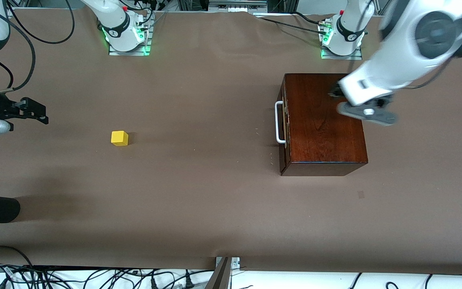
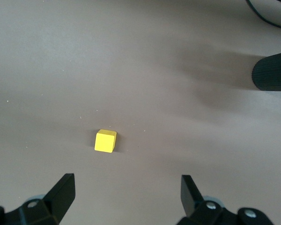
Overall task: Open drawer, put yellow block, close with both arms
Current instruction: 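Move the left gripper to the white drawer handle of the wooden box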
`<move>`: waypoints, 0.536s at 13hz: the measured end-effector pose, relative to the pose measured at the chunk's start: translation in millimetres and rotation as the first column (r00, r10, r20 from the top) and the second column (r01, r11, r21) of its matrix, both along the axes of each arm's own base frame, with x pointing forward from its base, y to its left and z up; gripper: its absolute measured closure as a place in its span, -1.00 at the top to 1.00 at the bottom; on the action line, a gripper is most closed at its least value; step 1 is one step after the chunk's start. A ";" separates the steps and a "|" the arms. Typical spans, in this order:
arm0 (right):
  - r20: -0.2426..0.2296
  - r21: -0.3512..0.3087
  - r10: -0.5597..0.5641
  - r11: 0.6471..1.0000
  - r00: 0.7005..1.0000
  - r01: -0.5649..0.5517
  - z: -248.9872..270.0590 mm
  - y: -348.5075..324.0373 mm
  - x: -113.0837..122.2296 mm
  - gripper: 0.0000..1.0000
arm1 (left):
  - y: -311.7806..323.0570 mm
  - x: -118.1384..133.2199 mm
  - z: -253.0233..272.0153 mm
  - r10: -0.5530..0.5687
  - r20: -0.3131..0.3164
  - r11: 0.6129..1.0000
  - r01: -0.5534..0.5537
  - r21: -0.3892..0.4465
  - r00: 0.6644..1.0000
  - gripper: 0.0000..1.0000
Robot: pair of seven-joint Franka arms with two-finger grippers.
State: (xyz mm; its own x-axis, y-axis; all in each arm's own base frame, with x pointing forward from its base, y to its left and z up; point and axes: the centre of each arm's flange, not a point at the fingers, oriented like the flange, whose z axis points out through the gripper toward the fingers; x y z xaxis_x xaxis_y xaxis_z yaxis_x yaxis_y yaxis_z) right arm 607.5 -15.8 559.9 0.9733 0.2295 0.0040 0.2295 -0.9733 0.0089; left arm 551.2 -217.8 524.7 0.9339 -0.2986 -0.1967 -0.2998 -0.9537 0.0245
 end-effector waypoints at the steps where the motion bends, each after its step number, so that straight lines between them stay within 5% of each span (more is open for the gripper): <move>1: 0.000 0.000 0.000 1.000 1.000 0.000 0.0 0.0 0.0 1.00 | -24.1 4.0 -10.5 -0.001 -0.001 1.000 0.001 -0.009 1.000 1.00; 7: -0.002 0.000 0.000 1.000 1.000 0.000 -0.2 0.1 -0.2 1.00 | -132.2 22.6 -84.7 0.096 0.031 0.995 -0.096 0.005 0.995 1.00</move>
